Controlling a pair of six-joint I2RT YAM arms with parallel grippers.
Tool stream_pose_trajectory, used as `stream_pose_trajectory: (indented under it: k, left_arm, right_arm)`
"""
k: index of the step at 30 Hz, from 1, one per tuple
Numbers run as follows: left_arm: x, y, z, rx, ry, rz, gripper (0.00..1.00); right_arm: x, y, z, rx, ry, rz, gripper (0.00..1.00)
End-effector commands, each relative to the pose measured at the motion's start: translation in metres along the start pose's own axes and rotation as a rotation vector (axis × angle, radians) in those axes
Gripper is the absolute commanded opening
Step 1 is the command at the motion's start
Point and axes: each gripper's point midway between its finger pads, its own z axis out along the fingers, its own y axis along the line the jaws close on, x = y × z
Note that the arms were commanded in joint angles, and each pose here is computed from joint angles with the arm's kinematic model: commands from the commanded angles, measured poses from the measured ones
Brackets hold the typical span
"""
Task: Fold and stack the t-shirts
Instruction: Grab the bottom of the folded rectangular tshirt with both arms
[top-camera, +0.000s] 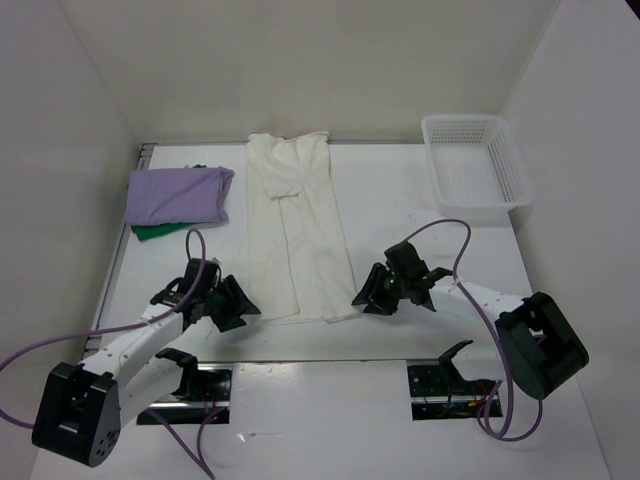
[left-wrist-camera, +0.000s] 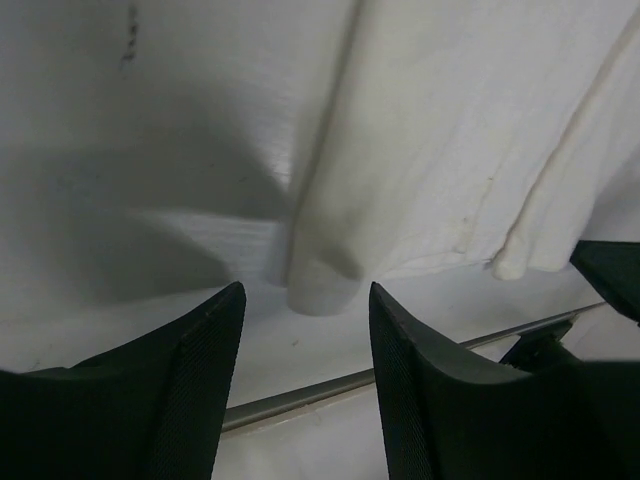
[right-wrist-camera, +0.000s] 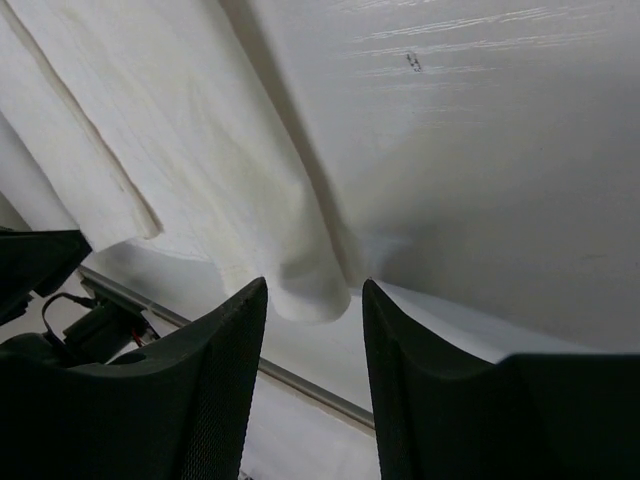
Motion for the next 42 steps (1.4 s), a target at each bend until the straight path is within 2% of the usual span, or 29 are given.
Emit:
stream_pose_trajectory:
  k: [1,7,11,15,19,21,24,29,31,35,37,40,42]
  left_arm:
    - [0.006,0.003,0.001,-0.005,-0.017,-0.083,0.60]
    - [0.023,0.016,0.010,0.032,0.007,-0.136,0.61]
    - [0.029,0.016,0.013,0.080,0.016,-0.149,0.60]
    - [0.022,0.006,0.010,0.115,-0.007,-0.135,0.47]
    - [0.018,0.006,0.012,0.094,-0.008,-0.103,0.44]
    - [0.015,0.009,0.013,0.082,-0.027,-0.104,0.36]
    - [0.012,0.003,0.011,0.106,-0.043,-0.104,0.30]
    - [0.002,-0.003,0.015,0.119,-0.069,-0.083,0.06]
    - [0.001,-0.007,0.015,0.111,-0.059,-0.053,0.00]
    - [0.006,-0.010,0.002,0.095,-0.041,-0.016,0.00]
    - [0.021,-0.016,-0.006,0.131,0.007,0.004,0.00]
    - [0.061,-0.015,-0.015,0.181,0.136,-0.048,0.00]
    - [0.067,-0.016,-0.031,0.196,0.134,-0.036,0.00]
  right_arm:
    - [-0.001,0.005,0.005,-0.031,-0.004,-0.028,0.48]
    - [0.007,-0.002,0.007,-0.031,0.022,-0.025,0.47]
    - [0.015,-0.001,0.012,-0.036,0.055,-0.036,0.40]
    - [0.015,-0.001,0.012,-0.035,0.055,-0.027,0.35]
    - [0.014,-0.005,0.012,-0.024,0.041,-0.017,0.31]
    - [0.013,-0.003,0.010,-0.031,0.036,-0.009,0.26]
    - [0.013,-0.004,0.010,-0.032,0.025,-0.011,0.23]
    - [0.015,-0.010,0.009,-0.011,0.024,0.003,0.09]
    - [0.014,-0.008,0.008,-0.020,0.018,0.000,0.06]
    - [0.027,-0.009,0.002,-0.004,0.031,0.024,0.00]
    - [0.042,-0.015,-0.003,0.000,0.055,0.027,0.00]
    - [0.055,-0.014,-0.017,-0.019,0.064,0.046,0.00]
    - [0.060,-0.012,-0.026,-0.036,0.062,0.083,0.00]
